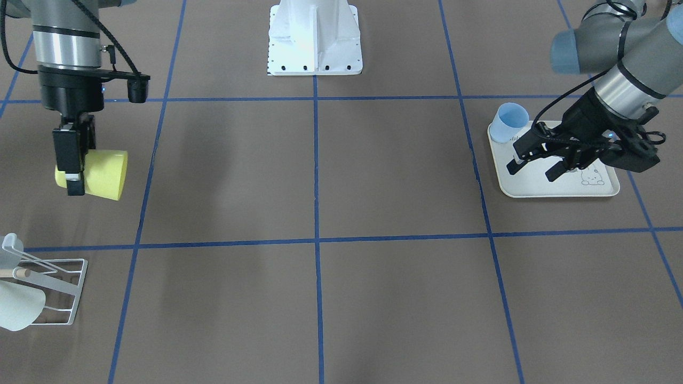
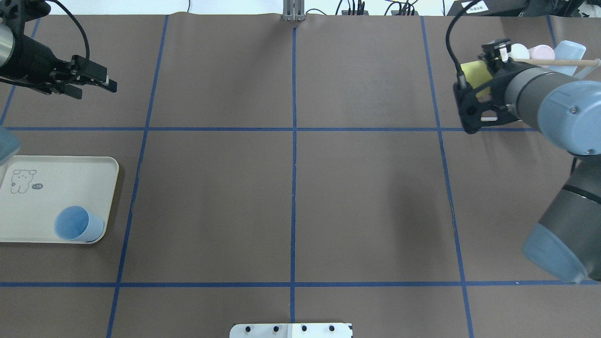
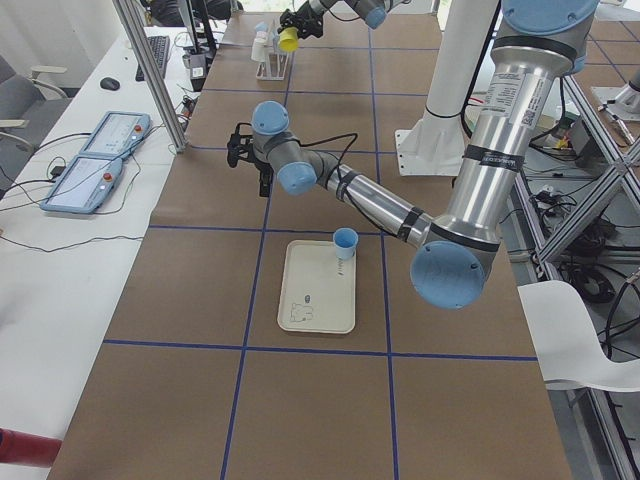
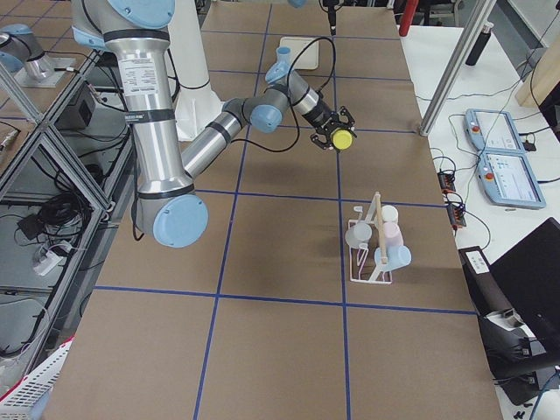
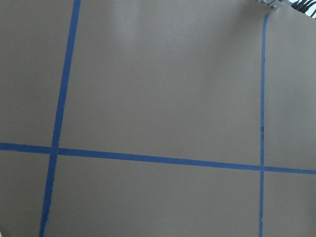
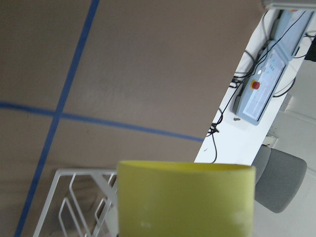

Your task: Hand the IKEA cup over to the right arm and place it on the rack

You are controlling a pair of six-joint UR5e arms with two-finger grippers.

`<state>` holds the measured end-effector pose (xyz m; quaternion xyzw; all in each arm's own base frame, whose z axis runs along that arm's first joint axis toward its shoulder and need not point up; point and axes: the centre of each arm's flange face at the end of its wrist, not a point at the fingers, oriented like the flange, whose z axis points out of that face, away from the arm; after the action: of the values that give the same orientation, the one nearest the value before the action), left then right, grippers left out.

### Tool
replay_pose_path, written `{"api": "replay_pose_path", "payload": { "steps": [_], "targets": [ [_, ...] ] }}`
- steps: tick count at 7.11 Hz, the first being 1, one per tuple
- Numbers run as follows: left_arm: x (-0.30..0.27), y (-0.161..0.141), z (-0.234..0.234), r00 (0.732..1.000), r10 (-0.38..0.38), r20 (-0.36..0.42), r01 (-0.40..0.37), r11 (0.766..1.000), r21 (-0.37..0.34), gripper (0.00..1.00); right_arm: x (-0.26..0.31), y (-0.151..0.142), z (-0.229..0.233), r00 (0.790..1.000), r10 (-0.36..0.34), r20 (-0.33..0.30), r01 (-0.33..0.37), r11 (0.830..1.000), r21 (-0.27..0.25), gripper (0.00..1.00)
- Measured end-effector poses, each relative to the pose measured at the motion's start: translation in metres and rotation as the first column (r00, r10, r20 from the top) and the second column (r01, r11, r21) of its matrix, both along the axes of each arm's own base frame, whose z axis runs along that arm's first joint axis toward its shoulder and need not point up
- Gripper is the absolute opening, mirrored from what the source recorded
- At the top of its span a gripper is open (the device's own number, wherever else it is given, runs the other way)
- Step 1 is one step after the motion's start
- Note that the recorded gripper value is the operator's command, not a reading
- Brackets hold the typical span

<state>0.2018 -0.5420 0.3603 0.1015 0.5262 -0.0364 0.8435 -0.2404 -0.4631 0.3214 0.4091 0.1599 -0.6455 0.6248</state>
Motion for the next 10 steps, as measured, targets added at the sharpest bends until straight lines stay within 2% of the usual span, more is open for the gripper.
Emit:
{"api": "replay_pose_path", "payload": {
  "steps": [1,2,4,5,7,8,10],
  "targets": [
    [-0.005,-0.001,0.006,1.0,0.002,0.009,-0.002,1.0,0.007,1.0,0.028,-0.003,0.026,0.99,-0.049,-0.136,0.05,0.999,0.003,0.45],
    [-0.005,-0.001,0.009,1.0,0.004,0.013,-0.004,1.0,0.008,1.0,0.057,-0.008,0.05,0.959,-0.105,-0.262,0.106,0.994,-0.011,0.47],
    [-0.004,-0.001,0.012,1.0,0.006,0.016,-0.006,1.0,0.006,1.0,0.104,-0.025,0.103,0.868,-0.203,-0.452,0.18,0.979,-0.093,0.48],
    [-0.004,-0.001,0.013,1.0,0.007,0.016,-0.007,1.0,0.005,1.0,0.118,-0.036,0.13,0.823,-0.244,-0.513,0.197,0.97,-0.144,0.5],
    [-0.003,-0.001,0.013,1.0,0.008,0.016,-0.008,1.0,0.006,1.0,0.132,-0.051,0.177,0.753,-0.306,-0.583,0.206,0.95,-0.233,0.52],
    [-0.003,-0.001,0.013,1.0,0.008,0.016,-0.008,1.0,0.005,1.0,0.134,-0.056,0.197,0.728,-0.323,-0.605,0.196,0.943,-0.268,0.52],
    [-0.002,-0.001,0.013,1.0,0.009,0.016,-0.009,1.0,0.004,1.0,0.131,-0.066,0.219,0.701,-0.336,-0.629,0.179,0.937,-0.301,0.51]
  ]
}}
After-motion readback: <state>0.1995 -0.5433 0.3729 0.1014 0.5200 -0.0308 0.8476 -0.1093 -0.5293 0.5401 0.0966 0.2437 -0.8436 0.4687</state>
